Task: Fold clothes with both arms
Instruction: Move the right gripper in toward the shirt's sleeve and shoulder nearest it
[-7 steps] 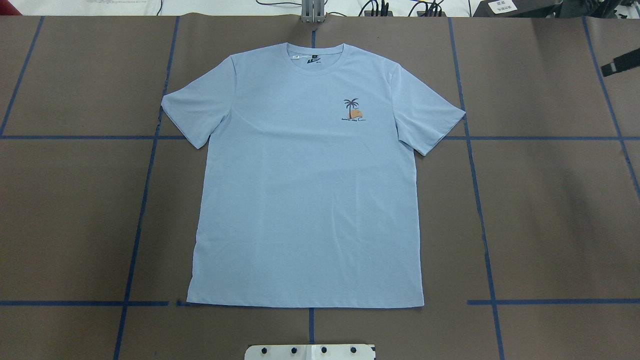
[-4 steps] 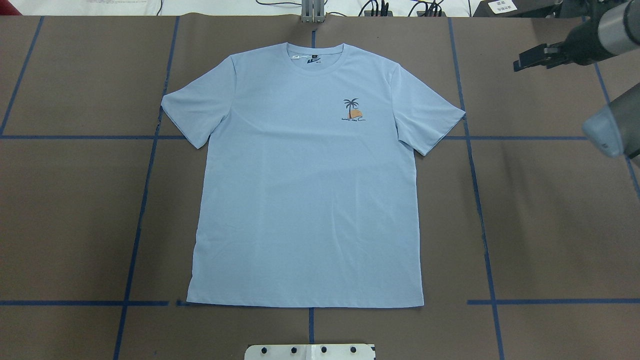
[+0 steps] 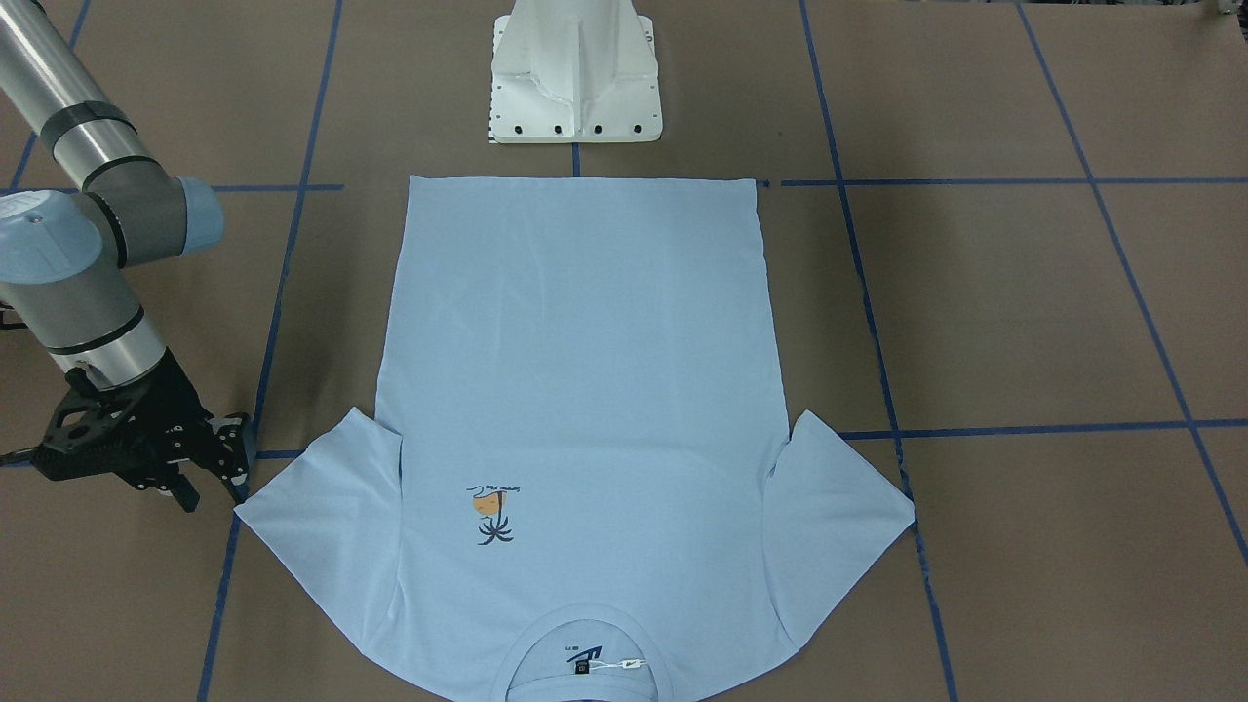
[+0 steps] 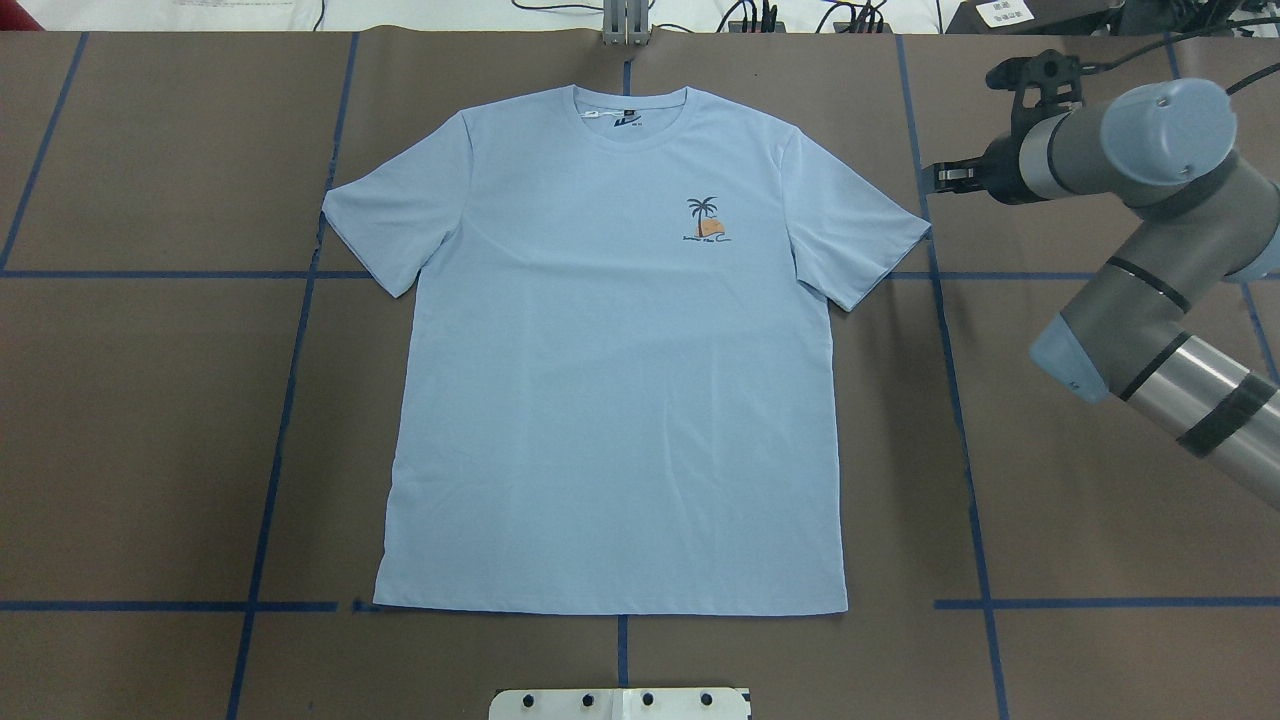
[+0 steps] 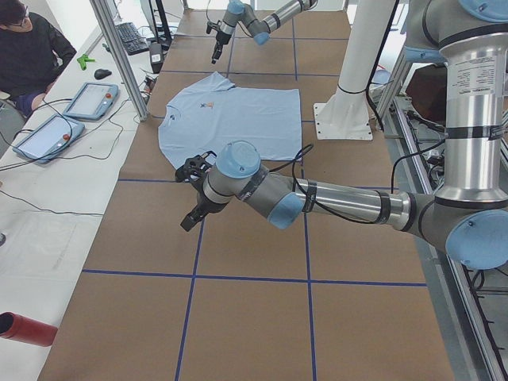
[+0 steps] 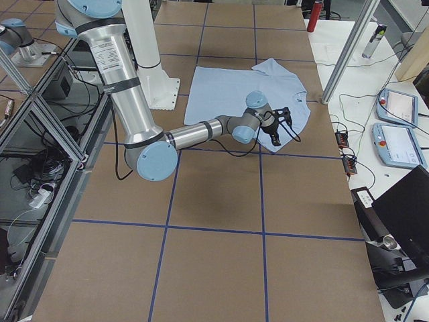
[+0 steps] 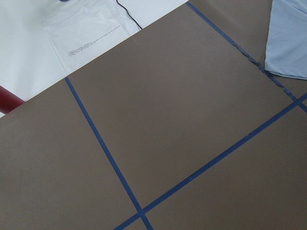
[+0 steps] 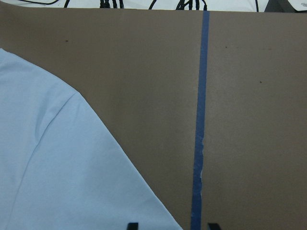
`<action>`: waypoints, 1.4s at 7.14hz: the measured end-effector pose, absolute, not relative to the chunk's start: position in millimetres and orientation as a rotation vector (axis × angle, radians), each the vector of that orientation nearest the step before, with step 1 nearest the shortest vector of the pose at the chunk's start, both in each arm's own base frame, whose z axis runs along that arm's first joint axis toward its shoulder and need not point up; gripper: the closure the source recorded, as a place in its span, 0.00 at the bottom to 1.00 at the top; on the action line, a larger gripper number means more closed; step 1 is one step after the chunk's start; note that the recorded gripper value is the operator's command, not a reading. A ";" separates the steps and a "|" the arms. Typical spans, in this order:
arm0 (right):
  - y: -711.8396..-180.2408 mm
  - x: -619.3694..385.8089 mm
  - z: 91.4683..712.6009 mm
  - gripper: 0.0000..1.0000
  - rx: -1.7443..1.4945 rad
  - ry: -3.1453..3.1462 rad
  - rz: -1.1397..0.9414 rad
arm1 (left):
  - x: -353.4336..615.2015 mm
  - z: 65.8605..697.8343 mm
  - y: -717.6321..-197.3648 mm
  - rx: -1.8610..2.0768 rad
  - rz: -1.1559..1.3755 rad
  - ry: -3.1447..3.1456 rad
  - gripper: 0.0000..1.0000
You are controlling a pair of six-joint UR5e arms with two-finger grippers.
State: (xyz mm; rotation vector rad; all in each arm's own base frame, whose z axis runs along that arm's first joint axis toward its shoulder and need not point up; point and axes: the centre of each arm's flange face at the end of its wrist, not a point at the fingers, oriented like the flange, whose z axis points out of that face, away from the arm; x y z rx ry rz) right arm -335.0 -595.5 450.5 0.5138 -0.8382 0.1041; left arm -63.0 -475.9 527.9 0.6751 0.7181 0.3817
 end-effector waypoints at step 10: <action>-594.9 -372.3 492.5 1.00 0.511 -0.798 0.092 | -62.6 529.8 -475.6 0.672 0.382 0.718 0.00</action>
